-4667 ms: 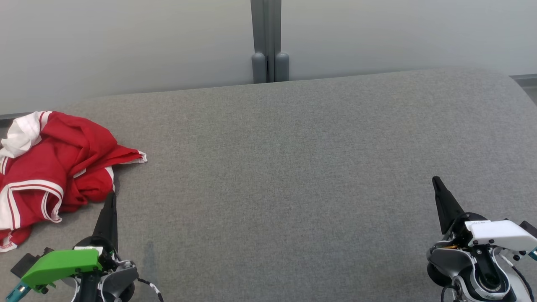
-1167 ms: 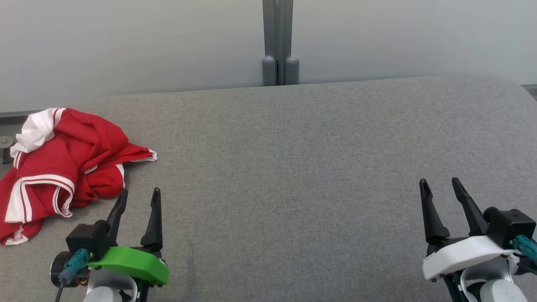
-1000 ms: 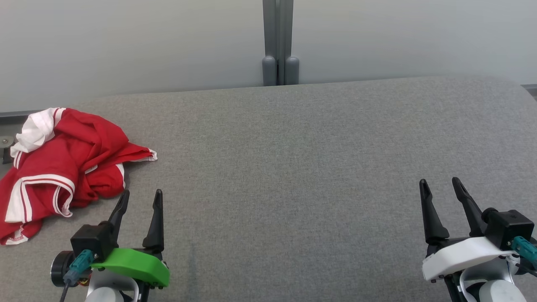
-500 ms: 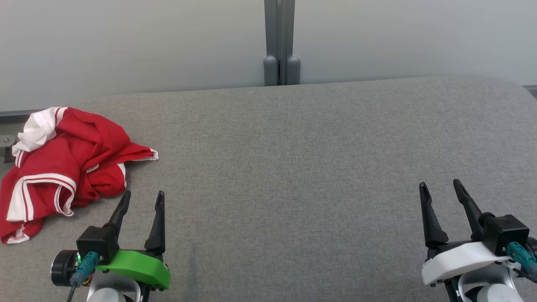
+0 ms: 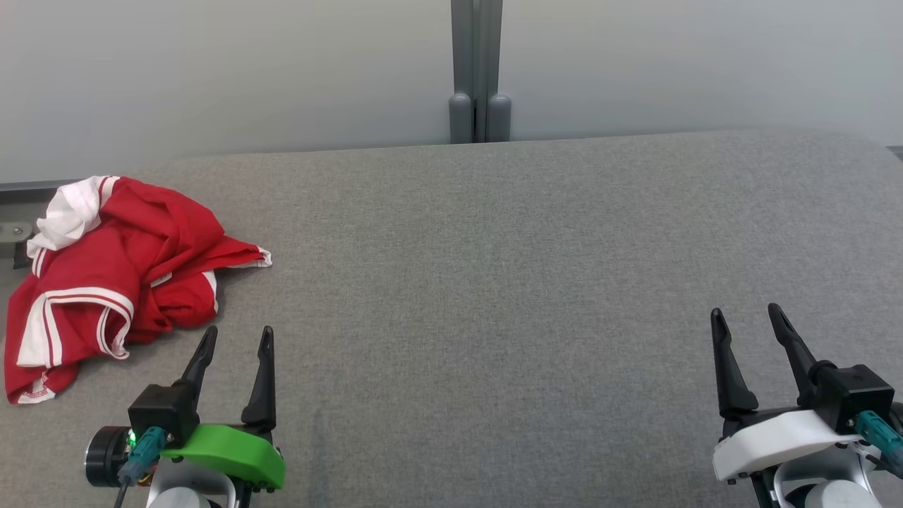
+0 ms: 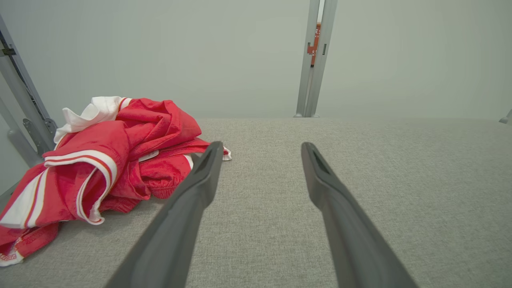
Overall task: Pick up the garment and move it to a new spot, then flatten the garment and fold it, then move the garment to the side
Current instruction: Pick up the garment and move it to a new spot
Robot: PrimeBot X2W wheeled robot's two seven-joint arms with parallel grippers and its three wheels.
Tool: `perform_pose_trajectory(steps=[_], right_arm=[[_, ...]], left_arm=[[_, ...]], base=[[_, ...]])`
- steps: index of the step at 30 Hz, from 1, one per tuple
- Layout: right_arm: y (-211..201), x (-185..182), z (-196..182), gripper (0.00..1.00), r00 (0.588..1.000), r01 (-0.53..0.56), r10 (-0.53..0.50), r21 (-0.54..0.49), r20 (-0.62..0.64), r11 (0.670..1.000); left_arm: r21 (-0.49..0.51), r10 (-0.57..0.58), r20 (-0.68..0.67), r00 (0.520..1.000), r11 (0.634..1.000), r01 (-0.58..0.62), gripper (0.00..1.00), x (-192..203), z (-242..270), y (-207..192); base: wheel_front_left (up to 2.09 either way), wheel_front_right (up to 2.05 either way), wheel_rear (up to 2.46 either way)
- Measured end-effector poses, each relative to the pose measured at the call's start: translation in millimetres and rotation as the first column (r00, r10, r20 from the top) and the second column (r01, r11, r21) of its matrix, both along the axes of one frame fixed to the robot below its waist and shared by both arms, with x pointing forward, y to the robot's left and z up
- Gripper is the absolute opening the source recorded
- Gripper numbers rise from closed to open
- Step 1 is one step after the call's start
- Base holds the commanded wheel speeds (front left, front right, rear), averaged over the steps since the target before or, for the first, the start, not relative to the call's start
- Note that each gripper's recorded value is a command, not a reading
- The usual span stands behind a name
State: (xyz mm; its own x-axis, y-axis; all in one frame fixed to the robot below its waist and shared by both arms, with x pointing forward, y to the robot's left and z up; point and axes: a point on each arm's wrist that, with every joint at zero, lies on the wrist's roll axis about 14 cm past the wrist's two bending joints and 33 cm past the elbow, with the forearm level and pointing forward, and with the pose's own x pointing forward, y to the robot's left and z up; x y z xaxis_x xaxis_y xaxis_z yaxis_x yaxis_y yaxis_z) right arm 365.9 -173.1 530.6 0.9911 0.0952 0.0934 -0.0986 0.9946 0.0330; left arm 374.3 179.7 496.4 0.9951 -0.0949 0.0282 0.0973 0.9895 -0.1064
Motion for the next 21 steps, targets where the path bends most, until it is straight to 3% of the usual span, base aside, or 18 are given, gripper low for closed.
perform_pose_trajectory(steps=[11,21], right_arm=[[33,12,6,1.00,0.995,-0.096,0.096,0.007,0.016,0.995],[99,30,15,1.00,0.960,-0.279,0.278,0.017,0.040,0.960]], left_arm=[[-0.017,0.095,0.021,0.995,0.995,-0.095,1.00,-7,8,28],[-0.019,0.314,0.039,0.949,0.949,-0.314,1.00,-43,16,101]], base=[[0.00,0.00,0.00],[0.00,0.00,0.00]])
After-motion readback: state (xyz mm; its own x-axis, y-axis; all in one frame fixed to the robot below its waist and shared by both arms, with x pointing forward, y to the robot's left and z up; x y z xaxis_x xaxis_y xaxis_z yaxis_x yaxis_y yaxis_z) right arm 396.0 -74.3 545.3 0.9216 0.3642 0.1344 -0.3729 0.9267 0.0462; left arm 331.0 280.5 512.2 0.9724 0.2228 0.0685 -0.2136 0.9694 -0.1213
